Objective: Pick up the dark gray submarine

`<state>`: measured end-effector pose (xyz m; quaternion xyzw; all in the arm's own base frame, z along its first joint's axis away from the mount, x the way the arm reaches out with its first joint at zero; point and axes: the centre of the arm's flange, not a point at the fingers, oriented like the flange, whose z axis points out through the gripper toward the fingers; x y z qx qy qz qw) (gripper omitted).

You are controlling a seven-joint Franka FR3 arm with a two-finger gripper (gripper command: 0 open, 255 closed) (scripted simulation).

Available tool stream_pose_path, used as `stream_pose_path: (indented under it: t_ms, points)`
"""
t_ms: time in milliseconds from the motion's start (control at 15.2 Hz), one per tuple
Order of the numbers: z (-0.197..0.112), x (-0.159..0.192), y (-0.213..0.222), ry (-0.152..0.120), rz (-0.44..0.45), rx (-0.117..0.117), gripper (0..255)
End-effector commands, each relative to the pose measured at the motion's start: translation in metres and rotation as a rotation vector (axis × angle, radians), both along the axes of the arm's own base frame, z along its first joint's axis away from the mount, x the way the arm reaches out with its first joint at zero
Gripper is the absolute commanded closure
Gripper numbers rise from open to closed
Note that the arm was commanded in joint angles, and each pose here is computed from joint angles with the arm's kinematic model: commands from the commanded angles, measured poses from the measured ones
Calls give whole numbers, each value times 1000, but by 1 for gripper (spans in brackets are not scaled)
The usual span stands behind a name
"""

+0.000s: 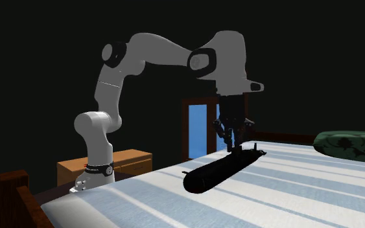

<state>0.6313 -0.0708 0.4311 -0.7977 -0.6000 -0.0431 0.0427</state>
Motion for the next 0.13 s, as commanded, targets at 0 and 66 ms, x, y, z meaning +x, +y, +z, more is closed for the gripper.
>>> stream_pose_path:
  t_ms: [0,66]
  points:
    - [8,0,0,-1,0,0,255]
    - [8,0,0,-1,0,0,255]
